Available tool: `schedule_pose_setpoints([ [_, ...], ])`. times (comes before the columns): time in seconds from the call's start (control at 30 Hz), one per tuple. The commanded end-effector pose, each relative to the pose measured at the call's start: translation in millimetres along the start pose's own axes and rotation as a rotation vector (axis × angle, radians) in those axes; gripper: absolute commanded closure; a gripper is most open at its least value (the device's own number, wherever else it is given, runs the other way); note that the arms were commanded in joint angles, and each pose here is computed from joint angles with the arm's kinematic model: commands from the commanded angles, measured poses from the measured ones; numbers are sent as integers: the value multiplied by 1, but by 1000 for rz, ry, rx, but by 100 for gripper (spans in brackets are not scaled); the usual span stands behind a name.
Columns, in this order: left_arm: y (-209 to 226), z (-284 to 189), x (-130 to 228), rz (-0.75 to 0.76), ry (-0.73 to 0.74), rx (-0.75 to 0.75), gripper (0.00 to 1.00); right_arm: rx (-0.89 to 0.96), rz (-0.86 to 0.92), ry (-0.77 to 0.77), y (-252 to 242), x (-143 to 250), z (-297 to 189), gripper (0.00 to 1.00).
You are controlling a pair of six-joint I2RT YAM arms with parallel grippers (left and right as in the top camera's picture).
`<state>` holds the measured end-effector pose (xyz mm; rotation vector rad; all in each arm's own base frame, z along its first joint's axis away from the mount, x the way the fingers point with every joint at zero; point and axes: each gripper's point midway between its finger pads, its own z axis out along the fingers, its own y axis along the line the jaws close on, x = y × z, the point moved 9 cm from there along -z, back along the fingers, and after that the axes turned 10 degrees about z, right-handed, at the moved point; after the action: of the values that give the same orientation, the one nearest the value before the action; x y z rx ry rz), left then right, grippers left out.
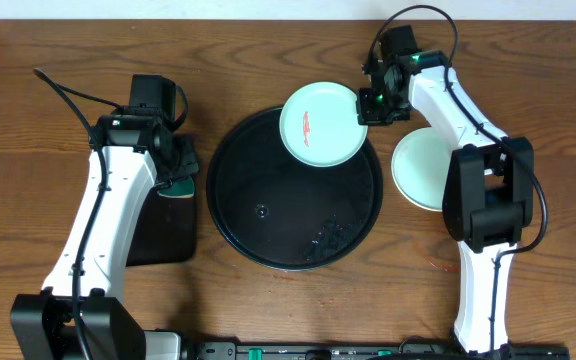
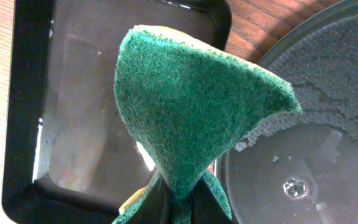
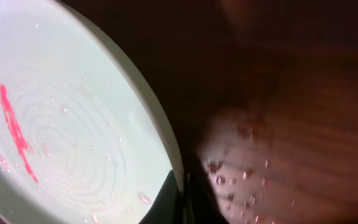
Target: Clean dirty plates on tray and stack at the side
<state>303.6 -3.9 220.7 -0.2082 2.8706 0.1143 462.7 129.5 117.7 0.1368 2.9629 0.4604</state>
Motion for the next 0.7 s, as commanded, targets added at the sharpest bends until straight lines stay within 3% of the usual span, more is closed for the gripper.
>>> schedule_pose_setpoints([
  [0.0,2,1,-1,10,4,-14,92,-46,21,-4,24,5,-24,99],
  [0.33,-4,1,0,13,13,47,92,21,-67,227,63,68,-10,99],
  [0.67,-23,7,4,64,16,136,93,27,-65,287,54,97,31,99],
])
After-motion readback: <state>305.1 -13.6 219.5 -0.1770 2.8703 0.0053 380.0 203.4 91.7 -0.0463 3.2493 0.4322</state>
